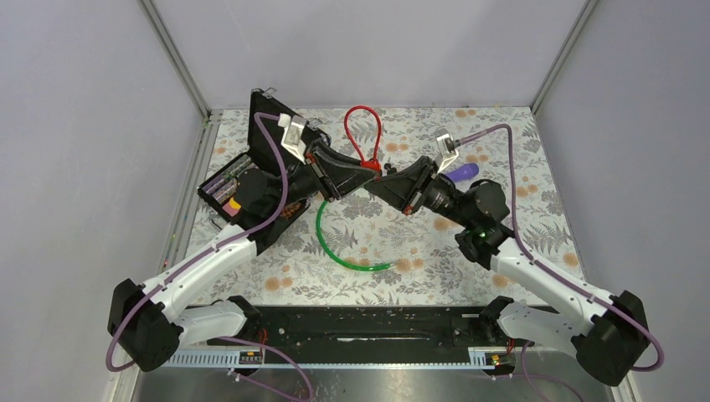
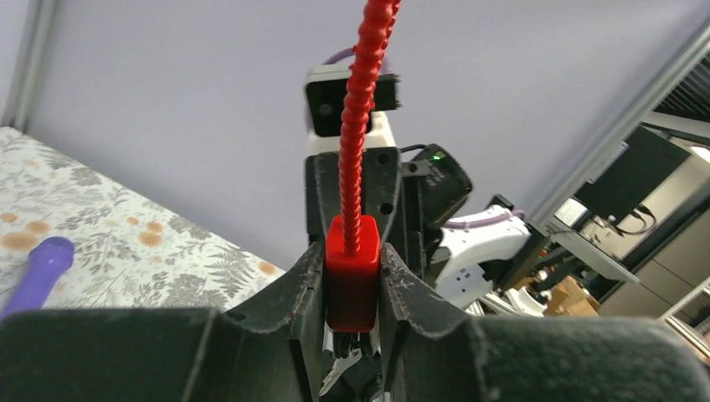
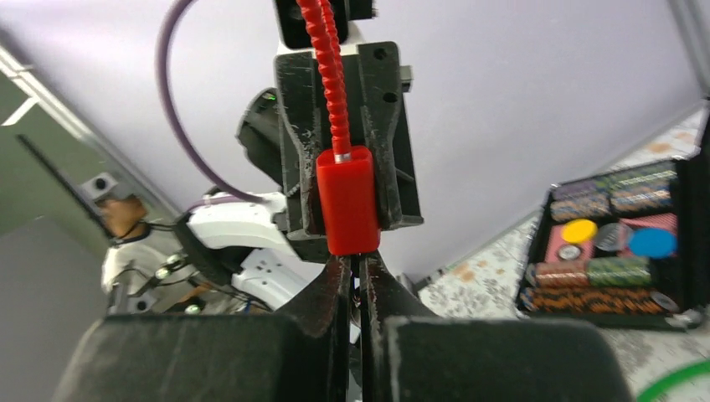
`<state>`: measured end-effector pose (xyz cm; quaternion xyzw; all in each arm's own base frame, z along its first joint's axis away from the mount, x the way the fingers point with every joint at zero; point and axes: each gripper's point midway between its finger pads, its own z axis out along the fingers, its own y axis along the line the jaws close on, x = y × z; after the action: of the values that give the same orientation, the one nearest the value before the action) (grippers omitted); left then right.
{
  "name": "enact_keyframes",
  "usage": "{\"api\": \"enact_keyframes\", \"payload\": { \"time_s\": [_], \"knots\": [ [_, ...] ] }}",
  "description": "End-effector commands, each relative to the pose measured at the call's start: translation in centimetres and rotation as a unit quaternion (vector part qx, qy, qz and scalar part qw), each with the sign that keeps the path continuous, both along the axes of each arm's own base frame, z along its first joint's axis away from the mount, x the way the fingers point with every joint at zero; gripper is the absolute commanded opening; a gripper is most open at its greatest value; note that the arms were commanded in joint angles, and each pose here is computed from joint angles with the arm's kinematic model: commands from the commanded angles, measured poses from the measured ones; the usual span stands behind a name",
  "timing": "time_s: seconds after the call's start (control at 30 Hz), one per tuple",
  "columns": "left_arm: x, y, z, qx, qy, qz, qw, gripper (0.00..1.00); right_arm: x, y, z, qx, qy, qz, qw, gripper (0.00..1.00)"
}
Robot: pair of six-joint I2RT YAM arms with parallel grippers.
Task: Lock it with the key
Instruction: Lock the lock.
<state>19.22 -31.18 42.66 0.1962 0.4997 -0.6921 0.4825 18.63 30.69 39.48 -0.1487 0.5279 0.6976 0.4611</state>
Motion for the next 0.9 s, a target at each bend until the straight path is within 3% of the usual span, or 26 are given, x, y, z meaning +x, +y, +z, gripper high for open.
{"api": "enact_keyframes", "payload": {
  "time_s": [0.0, 0.2, 0.3, 0.37, 0.43, 0.5, 0.6, 0.87],
  "knots": [
    [0.9, 0.9, 2.3, 0.012, -0.022, 0.060, 0.998, 0.00, 2.2, 0.1, -3.2, -0.115, 0.005, -0.086, 0.990, 0.00],
    [2.6, 1.2, 1.5, 0.051, -0.007, 0.109, 0.993, 0.00, 4.7, -1.2, -6.2, -0.197, 0.031, -0.181, 0.963, 0.00],
    [3.1, 1.3, 1.2, 0.062, -0.005, 0.123, 0.990, 0.00, 4.7, -1.3, -6.3, -0.201, 0.033, -0.183, 0.962, 0.00],
    [3.1, 1.5, 1.3, 0.064, -0.010, 0.127, 0.990, 0.00, 4.0, -1.2, -5.9, -0.194, 0.024, -0.170, 0.966, 0.19],
    [3.1, 1.6, 1.3, 0.066, -0.014, 0.130, 0.989, 0.00, 3.1, -1.2, -5.5, -0.184, 0.009, -0.150, 0.971, 0.54],
    [2.8, 1.8, 1.5, 0.067, -0.022, 0.132, 0.989, 0.00, 1.9, -1.2, -5.2, -0.179, -0.011, -0.129, 0.975, 0.76],
    [2.3, 1.9, 1.7, 0.068, -0.032, 0.127, 0.989, 0.00, 0.5, -1.1, -5.4, -0.186, -0.035, -0.097, 0.977, 0.86],
    [1.1, 2.0, 2.1, 0.058, -0.035, 0.102, 0.992, 0.00, -1.1, -0.3, -3.3, -0.129, -0.056, -0.052, 0.989, 0.87]
  ]
}}
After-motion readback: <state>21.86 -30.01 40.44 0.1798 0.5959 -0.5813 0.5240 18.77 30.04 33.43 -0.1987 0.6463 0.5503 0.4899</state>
